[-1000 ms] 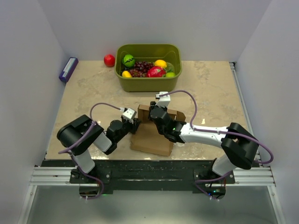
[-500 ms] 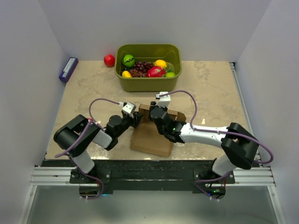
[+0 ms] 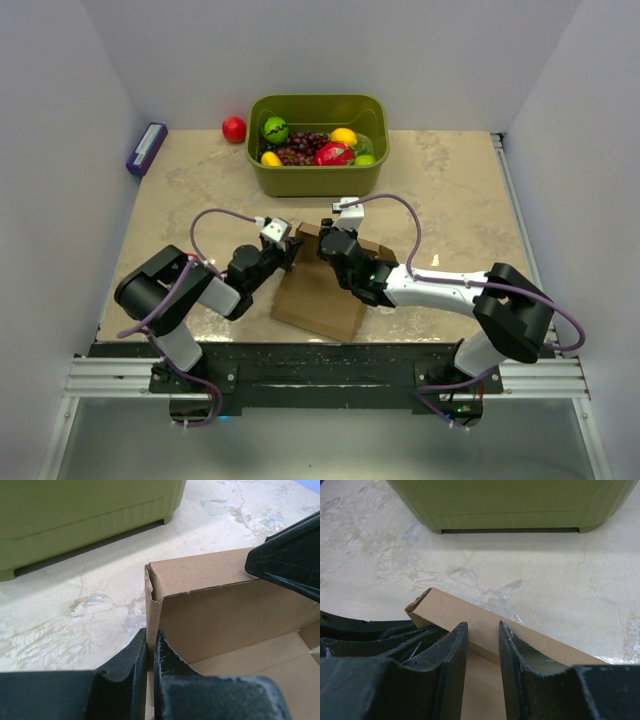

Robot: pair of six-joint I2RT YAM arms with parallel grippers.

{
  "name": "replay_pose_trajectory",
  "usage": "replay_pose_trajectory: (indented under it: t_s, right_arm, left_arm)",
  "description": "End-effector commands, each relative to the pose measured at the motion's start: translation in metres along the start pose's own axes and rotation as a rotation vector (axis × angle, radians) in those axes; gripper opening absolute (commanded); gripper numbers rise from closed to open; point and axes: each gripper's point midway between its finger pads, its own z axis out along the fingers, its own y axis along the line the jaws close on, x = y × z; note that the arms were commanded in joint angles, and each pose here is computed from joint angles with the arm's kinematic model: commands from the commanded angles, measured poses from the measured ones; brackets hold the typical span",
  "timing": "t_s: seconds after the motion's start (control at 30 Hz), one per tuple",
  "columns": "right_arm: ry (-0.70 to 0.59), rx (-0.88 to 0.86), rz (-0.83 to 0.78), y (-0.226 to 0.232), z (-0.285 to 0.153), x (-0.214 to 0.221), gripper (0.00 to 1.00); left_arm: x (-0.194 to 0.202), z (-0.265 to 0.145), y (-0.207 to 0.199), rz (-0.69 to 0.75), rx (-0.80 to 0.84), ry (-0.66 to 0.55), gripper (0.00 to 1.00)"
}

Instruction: Fold the paper box

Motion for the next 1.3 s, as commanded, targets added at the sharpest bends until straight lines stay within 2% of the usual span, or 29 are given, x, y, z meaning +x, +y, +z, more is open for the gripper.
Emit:
replay_pose_trajectory:
  t_s: [0.0, 0.23, 0.43, 0.57, 0.7, 0.83, 0.87, 1.0, 1.1, 1.27]
  right_arm:
    - [0.084, -0.003, -0.06, -0.008, -0.006, 0.029, 0.34]
    - [0.092, 0.002, -0.067, -0.011, -0.007, 0.034, 0.32]
    - [0.1, 0.007, -0.069, -0.014, -0.008, 0.039, 0.32]
    - [0.1, 0.007, -0.069, -0.013, -0.007, 0.039, 0.32]
    - [0.101, 0.002, -0.064, -0.01, -0.009, 0.033, 0.38]
    - [0.107, -0.017, -0.056, -0.002, -0.013, 0.02, 0.52]
    - [0.123, -0.022, -0.063, -0.002, -0.015, 0.021, 0.58]
    - [0.13, -0.045, -0.035, 0.003, -0.025, 0.007, 0.68]
    - [0.133, -0.053, -0.02, 0.001, -0.033, -0.002, 0.71]
    - [0.163, -0.041, -0.014, -0.008, -0.048, -0.01, 0.74]
  left_arm:
    - [-0.083, 0.009, -0.007, 0.074, -0.021, -0.294, 0.0]
    - [-0.062, 0.006, 0.028, 0.113, -0.239, -0.215, 0.0]
    - [-0.055, 0.006, 0.038, 0.162, -0.312, -0.174, 0.0]
    - [-0.053, 0.005, 0.03, 0.16, -0.273, -0.182, 0.0]
    - [-0.056, 0.001, 0.013, 0.105, -0.185, -0.205, 0.0]
    - [-0.058, -0.008, 0.001, 0.039, -0.124, -0.224, 0.17]
    - [-0.059, -0.011, 0.0, 0.019, -0.12, -0.229, 0.21]
    - [-0.065, -0.019, -0.005, -0.012, -0.093, -0.243, 0.37]
    - [-0.067, -0.025, -0.007, -0.022, -0.086, -0.243, 0.41]
    - [-0.064, -0.026, -0.009, -0.015, -0.075, -0.228, 0.43]
